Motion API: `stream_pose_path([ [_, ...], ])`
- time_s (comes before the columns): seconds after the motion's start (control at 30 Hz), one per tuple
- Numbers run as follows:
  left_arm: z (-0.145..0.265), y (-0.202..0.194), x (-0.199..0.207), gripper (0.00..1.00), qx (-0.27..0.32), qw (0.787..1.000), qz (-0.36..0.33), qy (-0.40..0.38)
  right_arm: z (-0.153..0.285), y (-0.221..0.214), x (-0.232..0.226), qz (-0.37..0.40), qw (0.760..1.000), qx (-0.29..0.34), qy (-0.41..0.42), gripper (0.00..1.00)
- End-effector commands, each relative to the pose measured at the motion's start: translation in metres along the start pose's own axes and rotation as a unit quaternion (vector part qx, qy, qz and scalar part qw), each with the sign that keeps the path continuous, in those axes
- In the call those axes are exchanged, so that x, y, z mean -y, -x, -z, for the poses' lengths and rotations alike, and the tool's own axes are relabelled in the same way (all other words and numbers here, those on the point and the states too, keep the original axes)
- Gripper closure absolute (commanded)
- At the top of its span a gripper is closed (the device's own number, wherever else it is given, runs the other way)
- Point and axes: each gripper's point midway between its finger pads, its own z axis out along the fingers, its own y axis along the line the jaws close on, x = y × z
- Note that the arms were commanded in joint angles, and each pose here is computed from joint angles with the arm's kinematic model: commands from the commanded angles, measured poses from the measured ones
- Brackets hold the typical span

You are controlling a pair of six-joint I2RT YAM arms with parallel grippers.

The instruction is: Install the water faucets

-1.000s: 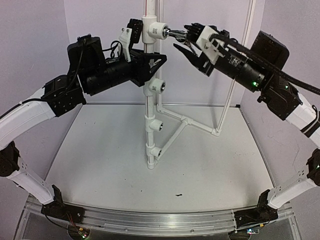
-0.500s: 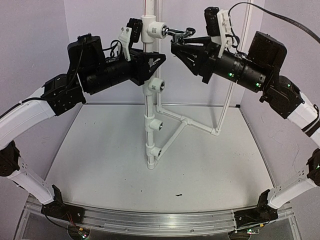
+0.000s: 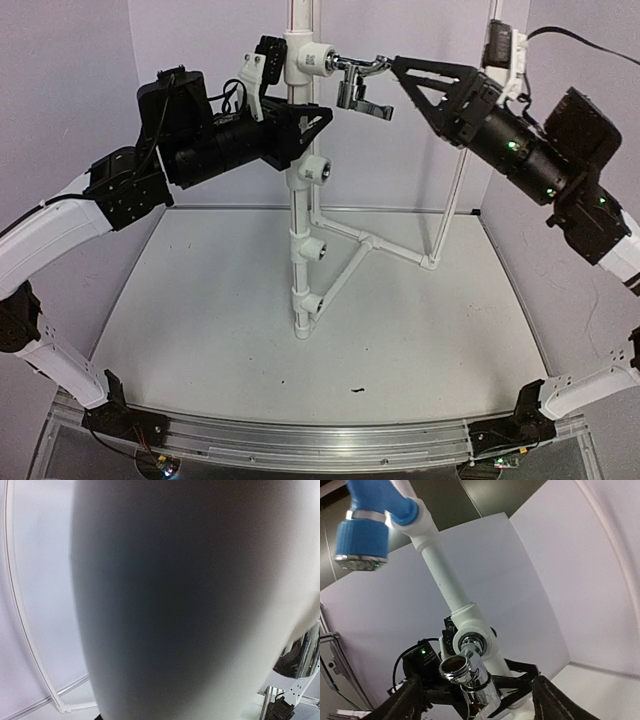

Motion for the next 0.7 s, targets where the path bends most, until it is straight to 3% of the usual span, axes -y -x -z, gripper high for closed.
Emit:
stream_pose_path([
  [0.0,0.01,-0.174,0.009,1.0,-0.285,0.958,0.046,0.004,0.038,0.028,-0.01,0.247,0.969,0.009,-0.011,0.16],
  [0.17,0.01,-0.172,0.009,1.0,-0.282,0.958,0.045,0.004,0.056,0.004,-0.021,0.512,0.856,-0.042,0.049,0.13],
  [0.33,0.009,-0.173,0.009,1.0,-0.284,0.957,0.048,0.004,0.06,-0.01,-0.026,0.708,0.699,-0.037,0.093,0.11],
  [0.4,0.009,-0.174,0.009,1.0,-0.286,0.957,0.049,0.004,0.051,-0.015,-0.015,0.756,0.647,-0.054,0.082,0.08],
  [0.5,0.007,-0.174,0.009,1.0,-0.286,0.957,0.048,0.004,0.039,-0.028,0.0,0.834,0.543,-0.066,0.077,0.04],
  [0.6,0.006,-0.175,0.01,1.0,-0.288,0.956,0.048,0.004,0.027,-0.026,0.003,0.87,0.487,-0.047,0.058,0.03],
  [0.67,0.005,-0.175,0.011,1.0,-0.289,0.956,0.049,0.001,0.022,-0.022,0.001,0.88,0.471,-0.037,0.054,0.02],
])
